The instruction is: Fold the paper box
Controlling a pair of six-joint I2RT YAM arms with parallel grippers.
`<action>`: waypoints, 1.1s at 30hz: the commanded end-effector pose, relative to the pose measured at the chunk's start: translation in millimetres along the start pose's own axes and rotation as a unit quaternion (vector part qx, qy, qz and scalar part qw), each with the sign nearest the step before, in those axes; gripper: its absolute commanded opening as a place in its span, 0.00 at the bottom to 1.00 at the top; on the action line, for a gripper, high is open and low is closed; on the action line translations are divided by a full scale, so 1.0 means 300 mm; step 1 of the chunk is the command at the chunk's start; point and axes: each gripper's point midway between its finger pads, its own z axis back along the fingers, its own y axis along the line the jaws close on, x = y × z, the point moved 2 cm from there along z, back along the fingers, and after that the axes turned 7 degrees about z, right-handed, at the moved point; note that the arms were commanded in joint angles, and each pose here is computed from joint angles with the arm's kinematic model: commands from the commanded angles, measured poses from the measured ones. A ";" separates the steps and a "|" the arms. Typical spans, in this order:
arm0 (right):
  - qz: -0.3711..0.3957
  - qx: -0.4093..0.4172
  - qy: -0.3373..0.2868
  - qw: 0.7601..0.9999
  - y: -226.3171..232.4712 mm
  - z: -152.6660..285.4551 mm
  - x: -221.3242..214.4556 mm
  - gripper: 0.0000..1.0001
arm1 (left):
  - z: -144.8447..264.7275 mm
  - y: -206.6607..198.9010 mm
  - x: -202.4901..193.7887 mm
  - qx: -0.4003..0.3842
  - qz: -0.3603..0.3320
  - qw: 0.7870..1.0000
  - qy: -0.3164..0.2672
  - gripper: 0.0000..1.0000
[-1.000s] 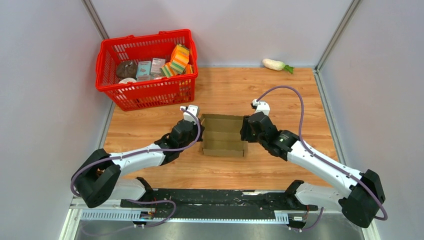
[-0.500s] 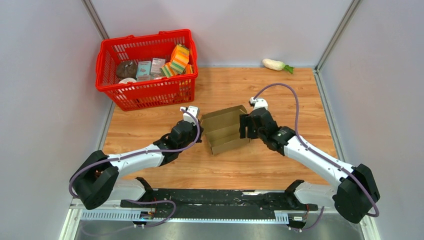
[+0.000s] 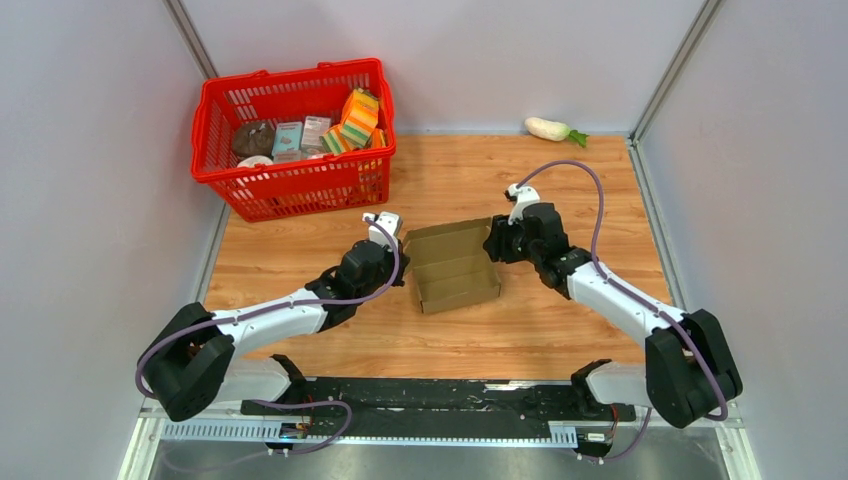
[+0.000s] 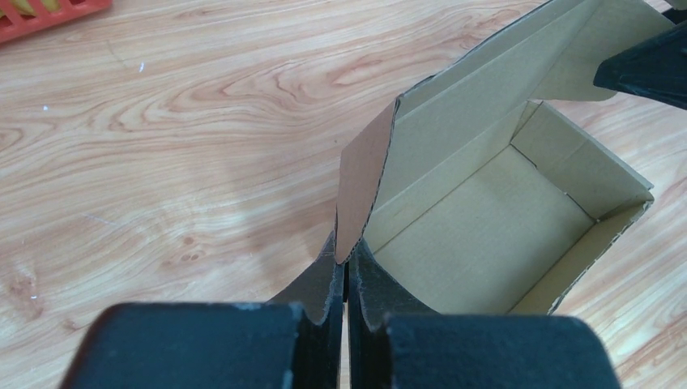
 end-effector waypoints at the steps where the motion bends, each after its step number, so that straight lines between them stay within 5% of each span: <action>1: 0.012 0.032 -0.046 0.998 0.040 0.000 0.099 0.33 | 0.008 -0.044 0.055 -0.020 -0.005 1.000 -0.011 0.01; 5: 0.014 0.011 -0.054 0.998 0.065 0.016 0.091 0.22 | 0.005 -0.046 0.084 -0.007 0.003 1.000 -0.016 0.00; 9: -0.026 -0.039 -0.064 0.997 0.048 0.024 0.104 0.00 | -0.016 -0.020 0.137 0.046 0.034 0.998 -0.037 0.00; 18: -0.096 -0.097 -0.165 0.977 0.026 0.026 0.157 0.00 | -0.084 0.057 0.181 0.184 0.101 0.972 -0.101 0.00; 33: -0.126 -0.192 -0.222 0.948 0.046 0.044 -0.015 0.00 | -0.051 0.063 0.063 0.210 0.094 0.962 -0.145 0.00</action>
